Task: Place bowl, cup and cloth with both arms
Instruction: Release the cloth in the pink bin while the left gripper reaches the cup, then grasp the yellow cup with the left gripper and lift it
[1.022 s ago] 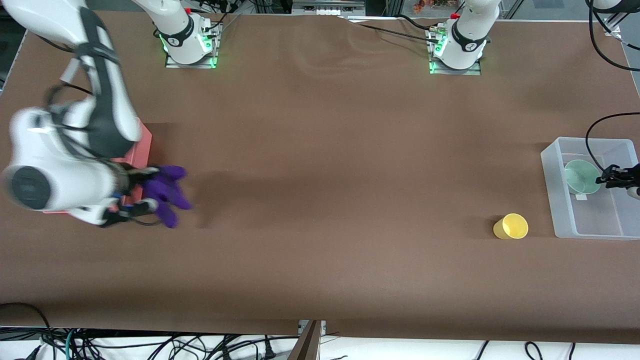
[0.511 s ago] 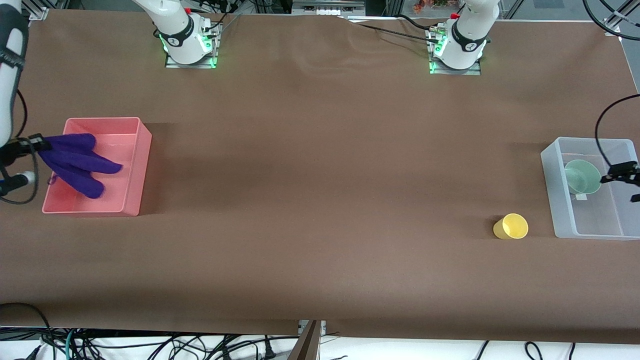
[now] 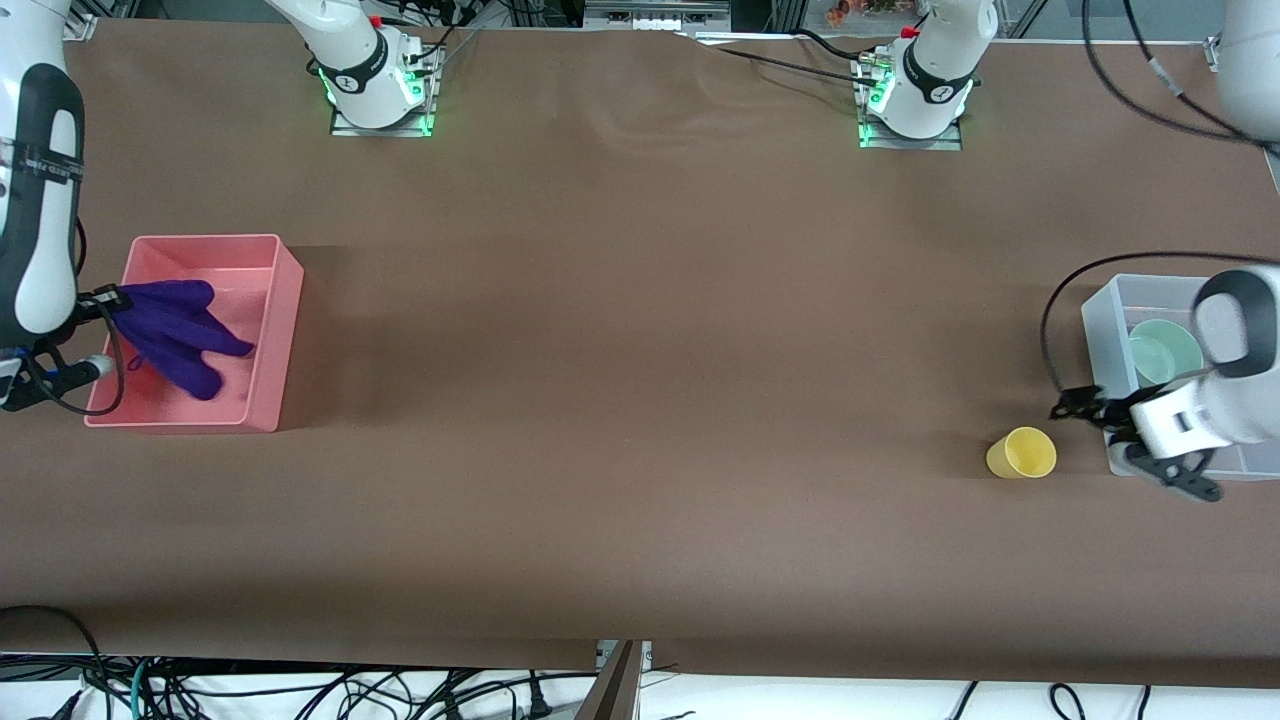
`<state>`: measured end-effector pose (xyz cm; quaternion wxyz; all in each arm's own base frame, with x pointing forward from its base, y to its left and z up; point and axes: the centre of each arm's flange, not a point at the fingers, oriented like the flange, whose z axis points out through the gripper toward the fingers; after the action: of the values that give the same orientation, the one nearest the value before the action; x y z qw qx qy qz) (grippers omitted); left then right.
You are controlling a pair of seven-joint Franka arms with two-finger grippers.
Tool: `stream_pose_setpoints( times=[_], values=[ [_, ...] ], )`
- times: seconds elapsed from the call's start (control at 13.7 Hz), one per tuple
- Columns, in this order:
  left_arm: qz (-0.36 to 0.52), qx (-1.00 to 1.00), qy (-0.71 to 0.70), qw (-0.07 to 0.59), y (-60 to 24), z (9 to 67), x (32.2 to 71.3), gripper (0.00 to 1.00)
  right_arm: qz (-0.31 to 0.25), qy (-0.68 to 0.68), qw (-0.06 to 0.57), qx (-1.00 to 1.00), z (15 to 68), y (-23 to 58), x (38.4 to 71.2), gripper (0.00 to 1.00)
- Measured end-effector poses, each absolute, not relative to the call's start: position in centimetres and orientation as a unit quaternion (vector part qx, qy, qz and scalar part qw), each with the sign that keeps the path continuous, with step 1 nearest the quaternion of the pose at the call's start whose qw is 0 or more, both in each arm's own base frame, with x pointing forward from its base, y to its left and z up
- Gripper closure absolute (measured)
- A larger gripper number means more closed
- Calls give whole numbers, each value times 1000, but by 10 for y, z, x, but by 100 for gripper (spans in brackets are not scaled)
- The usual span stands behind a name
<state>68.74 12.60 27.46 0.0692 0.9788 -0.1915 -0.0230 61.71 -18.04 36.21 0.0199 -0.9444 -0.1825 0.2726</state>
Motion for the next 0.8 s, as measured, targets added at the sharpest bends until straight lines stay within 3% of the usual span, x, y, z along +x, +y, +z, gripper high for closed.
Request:
stream_pose_setpoints(
  times=[0.07,0.15,0.29,0.58,0.66,0.73,0.8],
  values=[
    [-16,980,-186,70,128,252,690,5,271,-183,21,-945,362,-180,617,81],
    [-14,981,-181,72,131,233,690,14,264,-183,23,-947,366,-179,619,70],
    [-18,981,-176,78,134,211,689,37,229,-184,29,-955,393,-172,626,50],
    [-15,981,-175,77,135,214,691,79,141,-170,27,-975,498,-115,628,6],
    [-14,981,-176,76,135,216,691,91,123,-162,25,-979,523,-91,624,0],
    [-19,981,-176,78,134,219,691,97,108,-165,16,-980,546,-67,619,0],
    [-27,980,-178,80,134,227,690,96,93,-173,4,-981,566,-49,614,0]
  ],
)
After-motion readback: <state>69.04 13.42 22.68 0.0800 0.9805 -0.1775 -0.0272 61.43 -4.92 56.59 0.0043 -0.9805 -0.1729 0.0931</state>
